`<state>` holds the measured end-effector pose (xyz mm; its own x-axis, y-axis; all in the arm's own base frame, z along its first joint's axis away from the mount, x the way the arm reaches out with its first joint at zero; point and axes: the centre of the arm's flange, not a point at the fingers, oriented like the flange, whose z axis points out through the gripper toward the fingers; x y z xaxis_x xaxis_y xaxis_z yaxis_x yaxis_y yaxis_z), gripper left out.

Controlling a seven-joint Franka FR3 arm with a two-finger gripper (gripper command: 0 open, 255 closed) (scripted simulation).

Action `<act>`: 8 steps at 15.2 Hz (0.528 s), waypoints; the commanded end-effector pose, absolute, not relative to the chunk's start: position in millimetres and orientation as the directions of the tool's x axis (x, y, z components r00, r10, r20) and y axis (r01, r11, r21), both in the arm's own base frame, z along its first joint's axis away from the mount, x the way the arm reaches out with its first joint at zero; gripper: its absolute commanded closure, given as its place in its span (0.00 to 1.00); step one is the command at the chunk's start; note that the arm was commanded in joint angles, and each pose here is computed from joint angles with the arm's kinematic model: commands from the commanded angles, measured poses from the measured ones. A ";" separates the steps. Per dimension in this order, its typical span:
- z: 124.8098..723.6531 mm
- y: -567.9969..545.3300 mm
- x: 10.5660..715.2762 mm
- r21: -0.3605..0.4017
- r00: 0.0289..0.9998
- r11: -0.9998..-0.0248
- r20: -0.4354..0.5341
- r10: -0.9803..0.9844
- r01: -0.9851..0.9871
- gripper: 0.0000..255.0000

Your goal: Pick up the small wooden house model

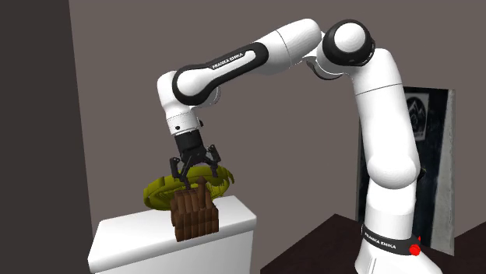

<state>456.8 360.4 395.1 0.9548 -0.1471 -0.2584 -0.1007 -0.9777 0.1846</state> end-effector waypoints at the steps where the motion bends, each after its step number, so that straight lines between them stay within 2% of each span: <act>1: 391.8 359.9 456.9 0.184 0.955 -0.978 -0.258 -0.147 -0.101 0.00; 2: 392.5 359.4 456.9 0.184 0.955 -0.978 -0.258 -0.147 -0.101 1.00; 8: 392.7 359.5 456.7 0.184 0.955 -0.978 -0.258 -0.147 -0.101 1.00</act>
<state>456.7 359.4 393.1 0.9549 -0.1476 -0.2578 -0.1013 -0.9776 0.1846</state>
